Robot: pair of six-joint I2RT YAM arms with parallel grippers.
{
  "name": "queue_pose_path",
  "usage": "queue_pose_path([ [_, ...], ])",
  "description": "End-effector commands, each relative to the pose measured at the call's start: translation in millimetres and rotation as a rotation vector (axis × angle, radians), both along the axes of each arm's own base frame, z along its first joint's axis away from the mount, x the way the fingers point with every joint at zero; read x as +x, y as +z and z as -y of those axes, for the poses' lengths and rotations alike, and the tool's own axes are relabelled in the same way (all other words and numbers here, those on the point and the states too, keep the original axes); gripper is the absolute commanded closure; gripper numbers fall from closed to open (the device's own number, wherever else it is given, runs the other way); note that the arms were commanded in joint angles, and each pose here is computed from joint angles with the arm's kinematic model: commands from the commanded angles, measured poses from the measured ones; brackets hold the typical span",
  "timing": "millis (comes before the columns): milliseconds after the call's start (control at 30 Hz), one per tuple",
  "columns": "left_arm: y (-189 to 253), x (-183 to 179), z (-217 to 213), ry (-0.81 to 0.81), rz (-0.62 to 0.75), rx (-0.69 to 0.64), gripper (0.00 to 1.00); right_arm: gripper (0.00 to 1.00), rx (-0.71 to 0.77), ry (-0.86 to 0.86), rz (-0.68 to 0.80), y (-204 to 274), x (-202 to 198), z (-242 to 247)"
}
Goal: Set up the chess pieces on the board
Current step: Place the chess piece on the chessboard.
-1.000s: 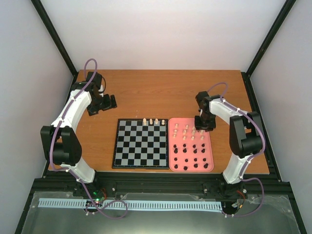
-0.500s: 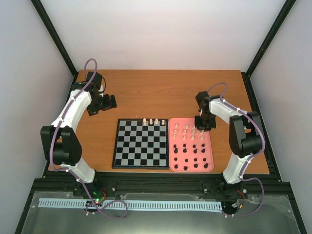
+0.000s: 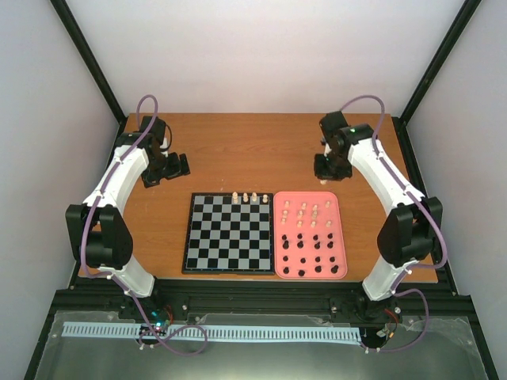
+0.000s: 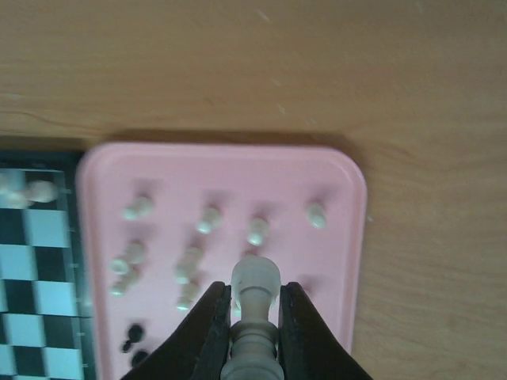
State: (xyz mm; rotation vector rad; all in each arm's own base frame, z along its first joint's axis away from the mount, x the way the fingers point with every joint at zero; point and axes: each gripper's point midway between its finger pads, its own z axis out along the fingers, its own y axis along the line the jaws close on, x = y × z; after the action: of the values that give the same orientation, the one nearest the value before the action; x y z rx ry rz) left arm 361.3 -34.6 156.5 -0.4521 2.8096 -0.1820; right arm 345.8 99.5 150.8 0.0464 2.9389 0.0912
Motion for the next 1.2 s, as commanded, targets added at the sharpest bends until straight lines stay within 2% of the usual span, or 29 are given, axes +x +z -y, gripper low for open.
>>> queue_pose_path([
  [0, 10, 8, 2, 0.012, 0.027, -0.012, 0.0, 0.88, 0.031, 0.124, 0.046, 29, 9, -45],
  [267, 10, 3, -5, 0.04, 0.026, 0.02, 0.0, 0.88, 0.116, 0.37, 0.167, 29, 67, -176],
  [300, 8, 1, -5, 0.042, 0.021, 0.023, 0.0, 0.88, 0.146, 0.399, 0.214, 41, 77, -196],
  [500, 5, -2, -7, 0.044, 0.006, 0.029, 0.0, 0.87, 0.247, 0.538, 0.207, 21, 83, -268],
  [633, 3, -3, -4, 0.041, 0.004, 0.018, 0.0, 0.86, 0.272, 0.618, 0.15, -1, 62, -294],
  [833, 1, -2, -3, 0.038, 0.002, 0.007, 0.0, 0.84, 0.236, 0.722, 0.146, -13, 34, -324],
  [1167, -1, -5, 1, 0.036, 0.002, -0.014, 0.0, 0.82, 0.116, 0.771, 0.068, -56, 13, -324],
])
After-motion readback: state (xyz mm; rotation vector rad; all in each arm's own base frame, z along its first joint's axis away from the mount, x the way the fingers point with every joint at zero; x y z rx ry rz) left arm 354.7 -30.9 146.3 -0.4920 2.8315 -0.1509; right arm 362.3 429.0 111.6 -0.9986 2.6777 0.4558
